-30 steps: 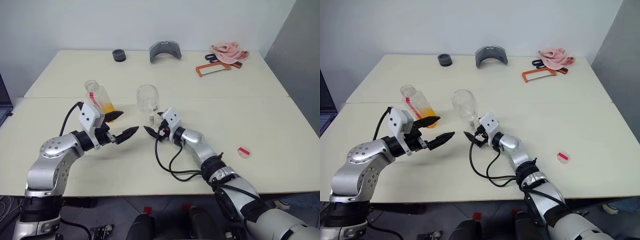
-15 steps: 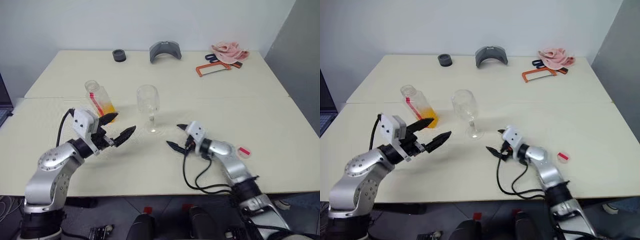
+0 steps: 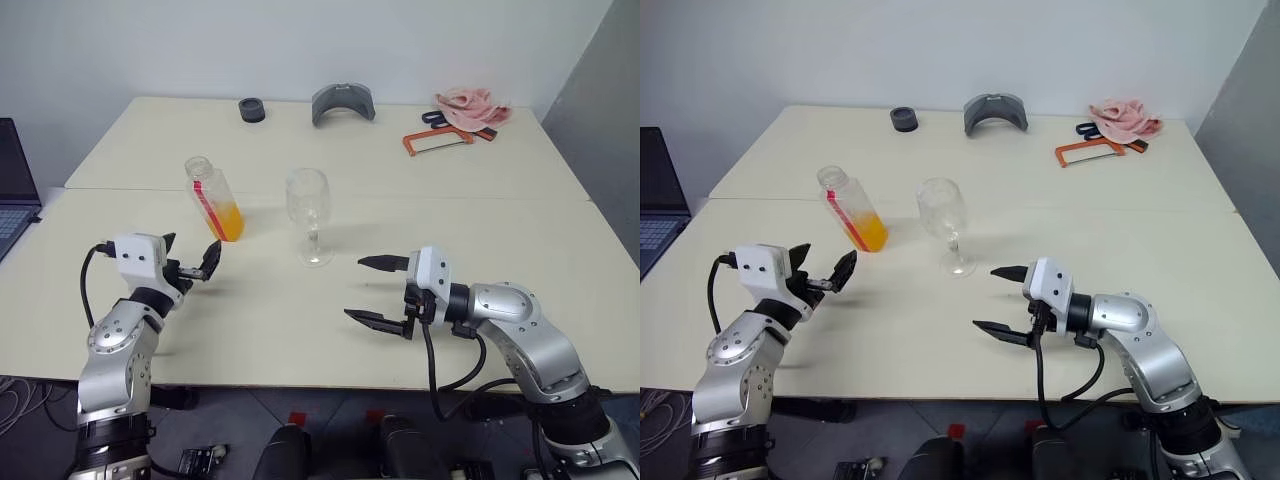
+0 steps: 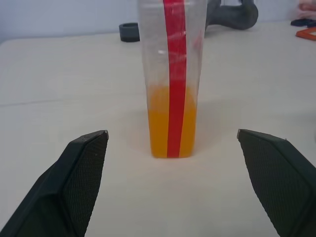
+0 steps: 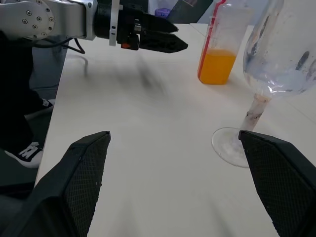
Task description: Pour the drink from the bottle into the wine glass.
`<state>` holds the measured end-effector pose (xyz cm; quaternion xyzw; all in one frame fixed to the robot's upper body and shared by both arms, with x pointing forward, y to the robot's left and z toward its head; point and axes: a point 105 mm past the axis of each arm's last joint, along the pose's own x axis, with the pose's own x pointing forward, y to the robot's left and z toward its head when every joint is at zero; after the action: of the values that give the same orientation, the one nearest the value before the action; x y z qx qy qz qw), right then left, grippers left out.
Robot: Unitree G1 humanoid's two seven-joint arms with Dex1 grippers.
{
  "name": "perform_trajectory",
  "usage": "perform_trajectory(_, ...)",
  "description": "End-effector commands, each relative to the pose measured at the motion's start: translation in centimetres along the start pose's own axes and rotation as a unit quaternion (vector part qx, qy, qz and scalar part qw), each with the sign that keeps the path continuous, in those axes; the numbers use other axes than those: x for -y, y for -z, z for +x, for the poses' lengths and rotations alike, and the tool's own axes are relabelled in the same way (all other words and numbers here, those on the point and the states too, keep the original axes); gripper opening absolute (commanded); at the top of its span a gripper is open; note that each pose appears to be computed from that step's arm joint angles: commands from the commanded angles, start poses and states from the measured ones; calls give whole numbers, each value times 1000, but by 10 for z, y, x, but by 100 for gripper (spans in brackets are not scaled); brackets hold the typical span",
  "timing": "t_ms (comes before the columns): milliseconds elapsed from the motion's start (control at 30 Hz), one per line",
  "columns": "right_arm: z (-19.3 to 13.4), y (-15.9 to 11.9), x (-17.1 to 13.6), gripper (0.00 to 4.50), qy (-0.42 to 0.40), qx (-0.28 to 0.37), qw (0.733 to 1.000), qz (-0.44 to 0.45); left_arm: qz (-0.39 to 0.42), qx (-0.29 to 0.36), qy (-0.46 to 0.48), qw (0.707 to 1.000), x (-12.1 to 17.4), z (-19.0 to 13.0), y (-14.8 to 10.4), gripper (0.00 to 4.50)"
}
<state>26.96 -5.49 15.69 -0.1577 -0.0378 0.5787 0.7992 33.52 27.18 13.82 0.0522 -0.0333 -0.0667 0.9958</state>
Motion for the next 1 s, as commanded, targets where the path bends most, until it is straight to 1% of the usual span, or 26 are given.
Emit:
perform_trajectory(33,3,-25,0,444,3,29,999,-31,30,9,12,999,-4,11,-12,450)
perform_trajectory(200,4,-32,-4,444,0,32,999,-39,42,13,25,999,-6,24,-19,450)
perform_trajectory(367,4,-32,2,444,21,24,999,-34,50,16,35,998,-5,32,-21,450)
perform_trajectory(467,5,-34,6,444,36,28,999,-20,53,18,38,998,-7,37,-24,450)
perform_trajectory(767,7,-45,8,444,43,47,998,-8,53,25,56,997,-6,54,-30,450)
perform_trajectory(1000,8,-45,7,444,46,45,998,-11,51,31,62,996,-7,64,-36,450)
